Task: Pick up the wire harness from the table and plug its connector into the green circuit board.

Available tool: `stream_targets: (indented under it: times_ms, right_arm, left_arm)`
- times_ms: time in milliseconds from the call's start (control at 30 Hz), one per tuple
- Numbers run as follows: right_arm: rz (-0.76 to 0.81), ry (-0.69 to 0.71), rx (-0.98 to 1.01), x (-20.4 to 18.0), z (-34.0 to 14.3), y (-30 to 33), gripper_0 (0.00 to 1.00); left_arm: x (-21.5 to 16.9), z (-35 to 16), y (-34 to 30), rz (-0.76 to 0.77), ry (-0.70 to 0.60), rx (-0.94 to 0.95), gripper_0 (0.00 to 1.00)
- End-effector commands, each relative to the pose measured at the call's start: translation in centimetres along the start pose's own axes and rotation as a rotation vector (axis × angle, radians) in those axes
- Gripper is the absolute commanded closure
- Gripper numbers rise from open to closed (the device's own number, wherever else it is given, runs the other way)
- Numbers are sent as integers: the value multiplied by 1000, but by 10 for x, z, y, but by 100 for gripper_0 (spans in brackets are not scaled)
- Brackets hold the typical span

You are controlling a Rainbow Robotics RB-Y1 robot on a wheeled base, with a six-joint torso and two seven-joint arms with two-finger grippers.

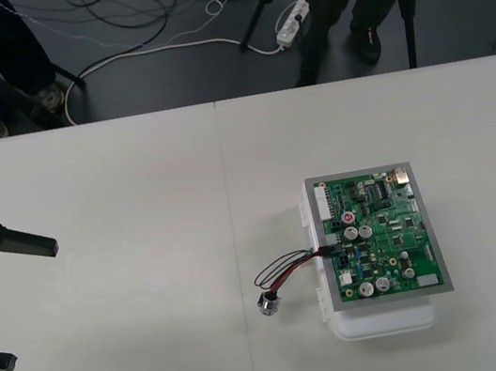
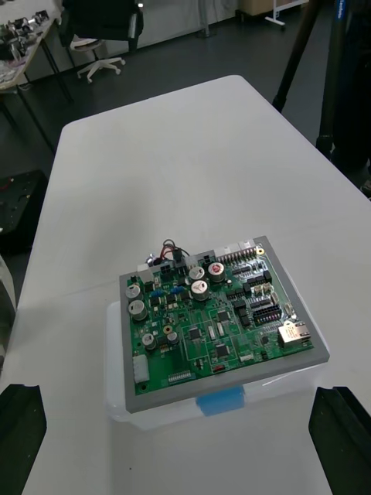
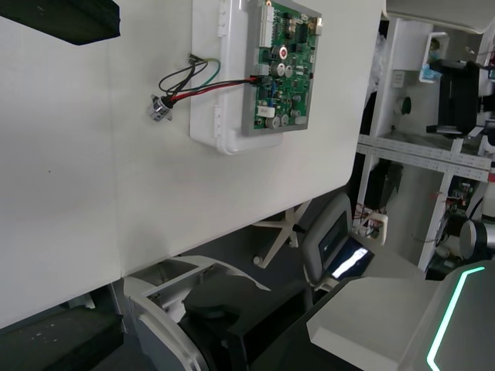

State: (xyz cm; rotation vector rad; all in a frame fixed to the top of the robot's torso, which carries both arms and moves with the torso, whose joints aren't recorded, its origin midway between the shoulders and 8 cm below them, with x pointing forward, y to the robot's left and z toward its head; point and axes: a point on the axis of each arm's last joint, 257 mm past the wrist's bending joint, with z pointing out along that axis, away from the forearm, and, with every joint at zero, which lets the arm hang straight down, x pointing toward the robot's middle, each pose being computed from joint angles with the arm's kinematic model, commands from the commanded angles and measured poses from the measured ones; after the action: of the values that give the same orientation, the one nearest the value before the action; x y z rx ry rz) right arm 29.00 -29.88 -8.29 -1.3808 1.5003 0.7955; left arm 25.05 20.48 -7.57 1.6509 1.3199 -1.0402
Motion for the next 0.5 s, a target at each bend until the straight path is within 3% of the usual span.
stream_targets:
  times_ms: [33,333,500]
  right_arm:
    - [-91,20,-13,-10,-9,6,0]
    - [-289,13,-20,-11,-6,8,0]
    - [-308,10,-32,-10,-3,11,0]
  left_arm:
    - [-8,-8,7,-50,38,-39,0]
    - [8,-7,1,-84,43,-44,0]
    - [16,-9,3,-90,55,-52,0]
